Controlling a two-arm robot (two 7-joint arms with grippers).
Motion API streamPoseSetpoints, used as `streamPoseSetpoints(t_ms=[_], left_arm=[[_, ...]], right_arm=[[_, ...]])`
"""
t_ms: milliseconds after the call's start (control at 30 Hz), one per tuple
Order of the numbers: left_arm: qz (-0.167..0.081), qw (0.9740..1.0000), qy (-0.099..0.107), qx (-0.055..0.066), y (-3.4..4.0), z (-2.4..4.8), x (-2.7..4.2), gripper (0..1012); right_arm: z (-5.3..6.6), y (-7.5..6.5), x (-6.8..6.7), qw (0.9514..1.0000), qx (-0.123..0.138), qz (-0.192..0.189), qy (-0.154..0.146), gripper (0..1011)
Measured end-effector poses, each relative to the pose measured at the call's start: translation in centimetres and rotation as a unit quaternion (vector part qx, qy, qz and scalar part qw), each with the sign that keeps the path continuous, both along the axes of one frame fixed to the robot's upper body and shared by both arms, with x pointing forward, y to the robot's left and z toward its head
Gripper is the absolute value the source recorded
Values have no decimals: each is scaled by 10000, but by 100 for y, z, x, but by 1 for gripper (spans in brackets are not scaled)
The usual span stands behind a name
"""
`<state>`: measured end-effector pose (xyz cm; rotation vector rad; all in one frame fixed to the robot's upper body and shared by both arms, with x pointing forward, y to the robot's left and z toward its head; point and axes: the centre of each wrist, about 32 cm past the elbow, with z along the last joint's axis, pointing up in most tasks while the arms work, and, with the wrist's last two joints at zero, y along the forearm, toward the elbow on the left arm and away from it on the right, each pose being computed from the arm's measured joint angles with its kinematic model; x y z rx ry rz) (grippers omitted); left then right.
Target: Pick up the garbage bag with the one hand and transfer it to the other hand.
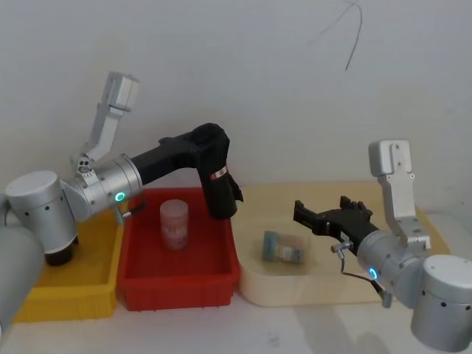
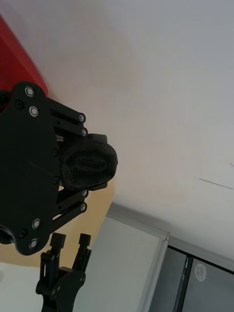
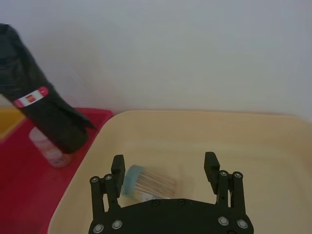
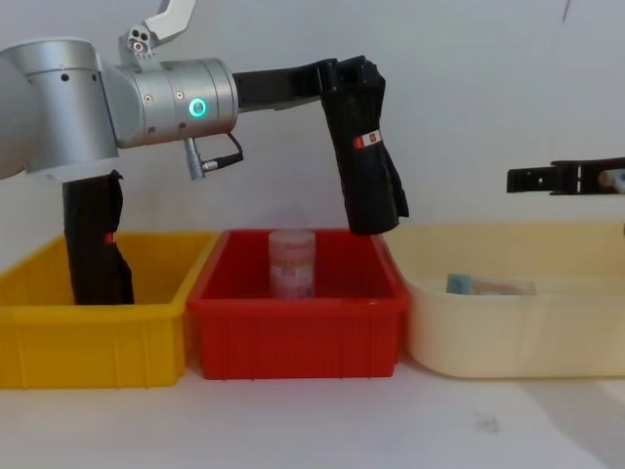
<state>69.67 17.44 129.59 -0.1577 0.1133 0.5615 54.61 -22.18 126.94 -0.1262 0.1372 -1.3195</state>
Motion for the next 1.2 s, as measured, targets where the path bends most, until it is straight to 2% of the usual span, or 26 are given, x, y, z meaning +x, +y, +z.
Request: streamPoseSetpoints(t_ms=[333,500,567,633,833,1200], left_arm=[[2,10000,23,11,-2,-22,4,382],[3,10000,31,16,-2,-30,4,382],[3,10000,31,17,-3,-30,5,382],[2,10000,33,18,-3,-31,5,382],[1,10000,35,19,-3,-33,6,382],[1,10000,37,16,-6,-35,6,382]], right_arm=[[-11,3,-60,9989,33,465,-95,1000],[-30,39,-90,9960,52,872,-201,1000],[-34,46,-93,9955,51,922,-216,1000],[-51,86,-97,9931,43,1131,-313,1000],[-115,200,-78,9883,-28,1428,-541,1000],[-231,456,37,9836,-356,1511,-921,1000]])
